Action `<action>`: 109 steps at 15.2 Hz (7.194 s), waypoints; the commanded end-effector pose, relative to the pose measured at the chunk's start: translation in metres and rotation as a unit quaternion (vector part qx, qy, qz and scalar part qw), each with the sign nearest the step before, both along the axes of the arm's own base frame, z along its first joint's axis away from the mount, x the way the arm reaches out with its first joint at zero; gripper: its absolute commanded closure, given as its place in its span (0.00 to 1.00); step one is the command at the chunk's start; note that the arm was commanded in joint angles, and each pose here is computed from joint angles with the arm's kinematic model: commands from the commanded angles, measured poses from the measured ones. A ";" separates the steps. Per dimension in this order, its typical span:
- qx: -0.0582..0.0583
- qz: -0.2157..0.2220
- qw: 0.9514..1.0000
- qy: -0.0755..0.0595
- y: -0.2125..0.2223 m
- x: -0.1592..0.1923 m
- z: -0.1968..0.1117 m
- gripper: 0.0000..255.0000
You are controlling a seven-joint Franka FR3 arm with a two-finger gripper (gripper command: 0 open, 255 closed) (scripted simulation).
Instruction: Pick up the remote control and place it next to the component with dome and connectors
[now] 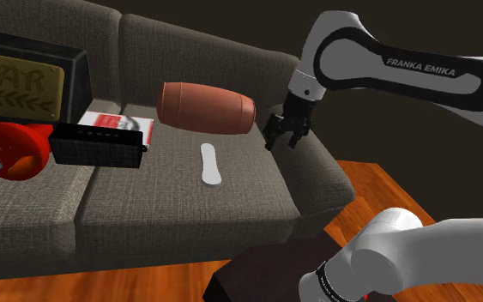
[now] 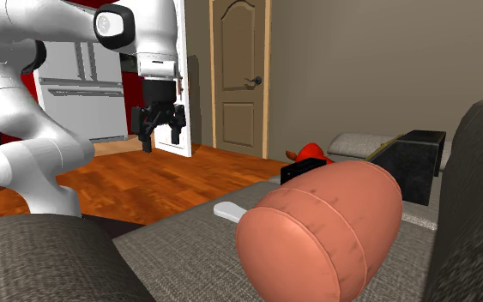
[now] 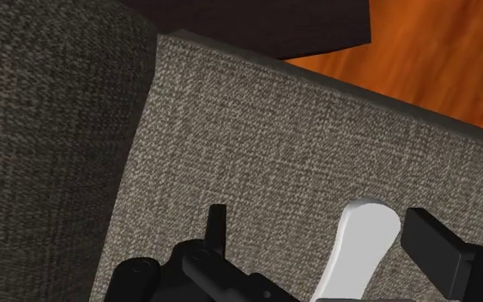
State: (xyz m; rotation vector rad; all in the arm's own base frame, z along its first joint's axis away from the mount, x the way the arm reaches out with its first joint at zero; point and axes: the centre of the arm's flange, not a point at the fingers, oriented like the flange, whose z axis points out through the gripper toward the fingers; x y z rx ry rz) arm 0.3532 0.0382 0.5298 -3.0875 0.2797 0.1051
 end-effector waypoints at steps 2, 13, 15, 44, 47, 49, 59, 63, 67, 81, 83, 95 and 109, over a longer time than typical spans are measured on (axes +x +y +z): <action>-0.003 -0.018 1.000 -0.006 0.014 0.027 -0.027 0.00; -0.013 -0.079 0.996 -0.024 0.061 0.128 -0.114 0.00; -0.015 -0.090 0.995 -0.027 0.068 0.148 -0.130 0.00; -0.018 -0.110 0.993 -0.033 0.079 0.182 -0.196 1.00; -0.018 -0.110 0.993 -0.033 0.079 0.182 -0.180 1.00; -0.018 -0.110 0.993 -0.033 0.079 0.182 -0.170 1.00; -0.018 -0.110 0.993 -0.033 0.079 0.182 -0.117 1.00; -0.018 -0.110 0.993 -0.033 0.079 0.182 -0.096 1.00; -0.018 -0.110 0.993 -0.033 0.079 0.182 -0.075 1.00; -0.018 -0.110 0.993 -0.033 0.079 0.182 -0.001 1.00; -0.018 -0.110 0.993 -0.033 0.079 0.182 0.010 1.00; -0.018 -0.110 0.993 -0.033 0.197 0.189 0.022 1.00; -0.018 -0.110 0.993 -0.033 0.383 0.201 0.023 1.00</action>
